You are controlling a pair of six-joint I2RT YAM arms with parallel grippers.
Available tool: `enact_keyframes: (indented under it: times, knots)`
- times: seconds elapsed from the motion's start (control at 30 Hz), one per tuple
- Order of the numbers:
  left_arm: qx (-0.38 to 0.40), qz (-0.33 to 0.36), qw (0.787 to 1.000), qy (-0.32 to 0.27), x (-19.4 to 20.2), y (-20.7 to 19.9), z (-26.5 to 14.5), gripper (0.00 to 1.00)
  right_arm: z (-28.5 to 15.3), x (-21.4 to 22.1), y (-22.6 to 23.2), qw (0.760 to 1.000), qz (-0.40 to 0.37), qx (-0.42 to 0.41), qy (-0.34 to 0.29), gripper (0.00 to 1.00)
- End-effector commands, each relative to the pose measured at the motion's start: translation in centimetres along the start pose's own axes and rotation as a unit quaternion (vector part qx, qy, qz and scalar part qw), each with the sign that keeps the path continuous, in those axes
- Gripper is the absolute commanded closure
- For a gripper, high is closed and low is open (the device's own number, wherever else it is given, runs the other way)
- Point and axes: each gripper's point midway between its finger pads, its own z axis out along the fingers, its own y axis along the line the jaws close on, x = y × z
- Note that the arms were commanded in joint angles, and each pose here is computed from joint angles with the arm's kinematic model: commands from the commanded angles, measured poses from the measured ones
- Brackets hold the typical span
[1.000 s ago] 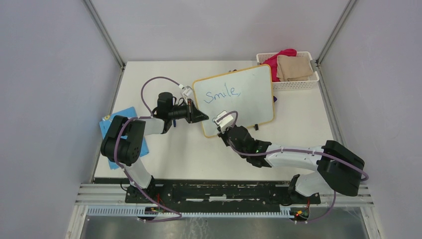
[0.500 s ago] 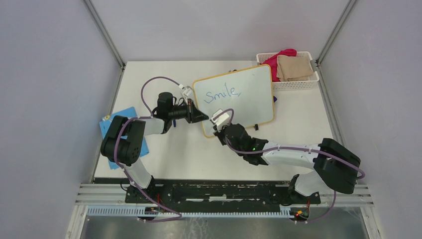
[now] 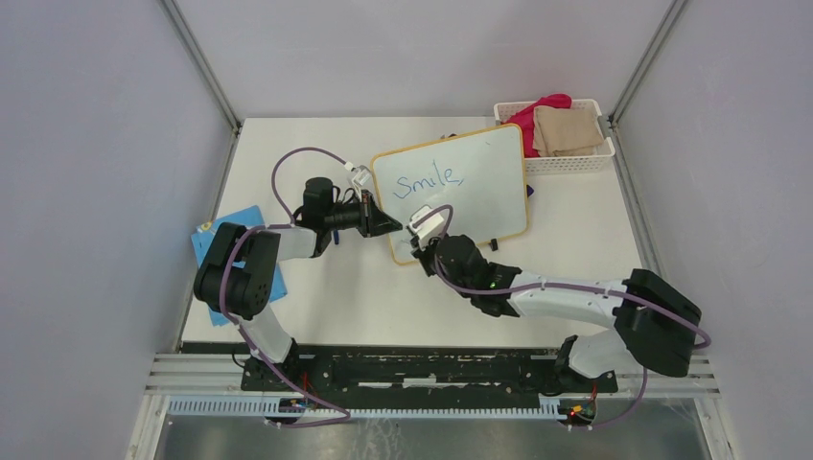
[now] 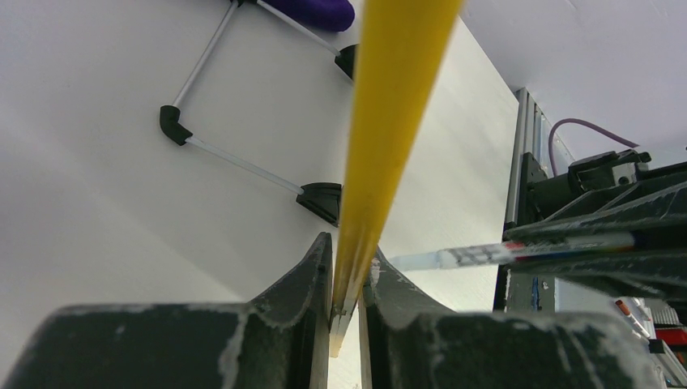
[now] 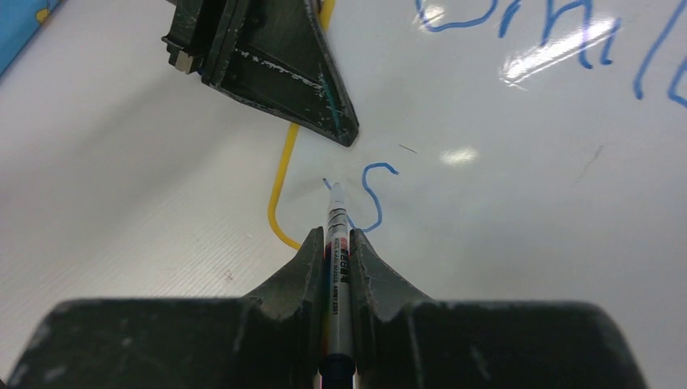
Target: Write a sentence on the whiteboard
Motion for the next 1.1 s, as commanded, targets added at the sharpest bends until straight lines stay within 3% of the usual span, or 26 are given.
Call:
enact_keyframes:
  times: [0.0, 0.23, 0.43, 1.07]
  knots:
    - [-0.048, 0.011, 0.999, -0.002, -0.2, 1.6, -0.1, 0.98, -2.2, -3.3, -2.9, 0.998, 0.026, 0.033, -0.056, 1.0]
    - [-0.048, 0.011, 0.999, -0.001, -0.1, 1.6, -0.1, 0.98, -3.0, -3.7, -6.6, 0.995, 0.038, 0.068, -0.066, 1.0]
    - [-0.048, 0.009, 0.999, 0.001, 0.1, 1.7, -0.1, 0.98, -2.2, -4.8, -5.4, 0.996, 0.039, 0.038, -0.073, 1.0]
    - [-0.048, 0.009, 0.999, 0.001, 0.0, 1.7, -0.1, 0.98, -0.4, -3.5, -5.6, 0.996, 0.036, 0.063, -0.049, 1.0]
